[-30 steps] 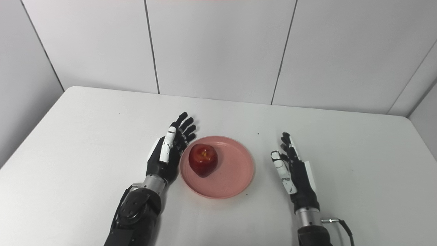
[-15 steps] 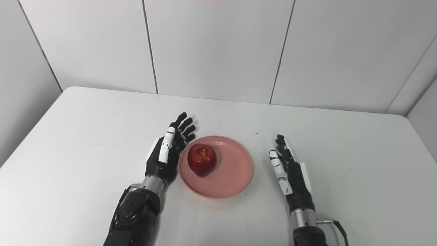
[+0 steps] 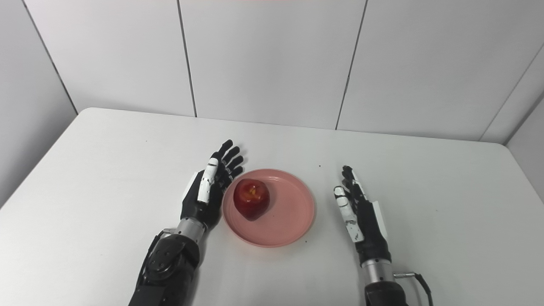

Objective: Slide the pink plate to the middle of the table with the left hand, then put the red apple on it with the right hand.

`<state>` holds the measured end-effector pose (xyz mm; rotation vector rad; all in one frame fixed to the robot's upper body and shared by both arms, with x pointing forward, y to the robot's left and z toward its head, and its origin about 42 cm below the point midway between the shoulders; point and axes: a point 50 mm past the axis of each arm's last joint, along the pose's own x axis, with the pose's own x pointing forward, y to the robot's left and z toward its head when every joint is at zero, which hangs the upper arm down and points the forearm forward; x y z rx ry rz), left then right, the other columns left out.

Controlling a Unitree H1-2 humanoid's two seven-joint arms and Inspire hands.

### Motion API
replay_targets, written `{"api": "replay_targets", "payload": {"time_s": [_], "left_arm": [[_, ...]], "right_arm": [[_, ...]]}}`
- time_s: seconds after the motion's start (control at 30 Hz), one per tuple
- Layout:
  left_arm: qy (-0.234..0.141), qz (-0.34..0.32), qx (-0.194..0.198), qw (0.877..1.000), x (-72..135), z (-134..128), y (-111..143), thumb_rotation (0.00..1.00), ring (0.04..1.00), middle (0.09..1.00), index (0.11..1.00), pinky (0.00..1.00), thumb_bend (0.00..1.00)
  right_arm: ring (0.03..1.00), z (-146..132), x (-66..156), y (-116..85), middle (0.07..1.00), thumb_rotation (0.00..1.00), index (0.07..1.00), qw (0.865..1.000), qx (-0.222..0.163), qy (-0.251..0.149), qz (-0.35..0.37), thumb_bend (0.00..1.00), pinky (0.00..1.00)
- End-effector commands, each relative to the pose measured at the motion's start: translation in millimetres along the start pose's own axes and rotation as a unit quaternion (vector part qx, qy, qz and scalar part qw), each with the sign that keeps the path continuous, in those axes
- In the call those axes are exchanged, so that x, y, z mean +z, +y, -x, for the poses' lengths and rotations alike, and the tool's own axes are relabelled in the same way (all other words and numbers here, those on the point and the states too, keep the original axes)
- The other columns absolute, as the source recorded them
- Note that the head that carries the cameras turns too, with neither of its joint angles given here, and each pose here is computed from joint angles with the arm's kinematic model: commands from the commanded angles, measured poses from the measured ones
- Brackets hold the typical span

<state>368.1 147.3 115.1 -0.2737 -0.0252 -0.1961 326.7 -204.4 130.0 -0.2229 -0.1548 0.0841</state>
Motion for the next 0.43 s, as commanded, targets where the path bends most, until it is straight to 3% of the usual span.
{"api": "replay_targets", "payload": {"time_s": [0.0, 0.4], "left_arm": [[0.047, -0.002, 0.023, 0.999, -24.6, 20.1, 17.9, 1.0, 0.933, 0.946, 0.925, 0.94, 0.38], [0.048, -0.006, 0.023, 0.999, -24.5, 19.9, 17.6, 1.0, 0.931, 0.944, 0.924, 0.94, 0.38]], "right_arm": [[0.937, -5.2, 11.8, -1.4, 0.943, 1.0, 0.934, 0.999, -0.005, -0.041, -0.003, 0.41, 0.91], [0.938, -5.5, 10.8, -1.2, 0.939, 1.0, 0.935, 0.999, -0.009, -0.047, -0.005, 0.36, 0.91]]}}
